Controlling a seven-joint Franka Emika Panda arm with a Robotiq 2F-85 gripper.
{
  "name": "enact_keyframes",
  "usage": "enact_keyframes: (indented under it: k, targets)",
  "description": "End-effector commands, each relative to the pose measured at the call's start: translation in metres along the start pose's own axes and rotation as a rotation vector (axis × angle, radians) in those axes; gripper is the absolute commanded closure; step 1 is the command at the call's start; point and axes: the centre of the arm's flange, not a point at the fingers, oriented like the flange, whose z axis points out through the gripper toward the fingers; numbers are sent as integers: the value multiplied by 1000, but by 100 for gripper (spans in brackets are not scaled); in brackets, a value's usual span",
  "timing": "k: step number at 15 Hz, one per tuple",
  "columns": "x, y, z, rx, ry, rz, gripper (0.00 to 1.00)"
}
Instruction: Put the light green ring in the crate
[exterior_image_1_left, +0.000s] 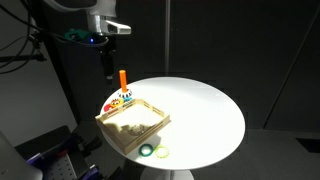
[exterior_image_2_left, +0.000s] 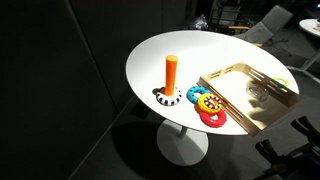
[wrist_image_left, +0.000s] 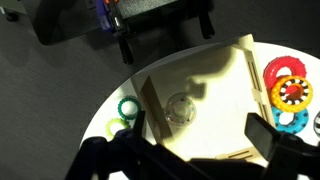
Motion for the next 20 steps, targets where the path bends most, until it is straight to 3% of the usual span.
enact_keyframes:
  k: [1,9,20]
  targets:
    - [19,28,6,22,23,51,0]
    - [49,89,32,7,96,174,0]
    - [54,98,35,19,73,204,0]
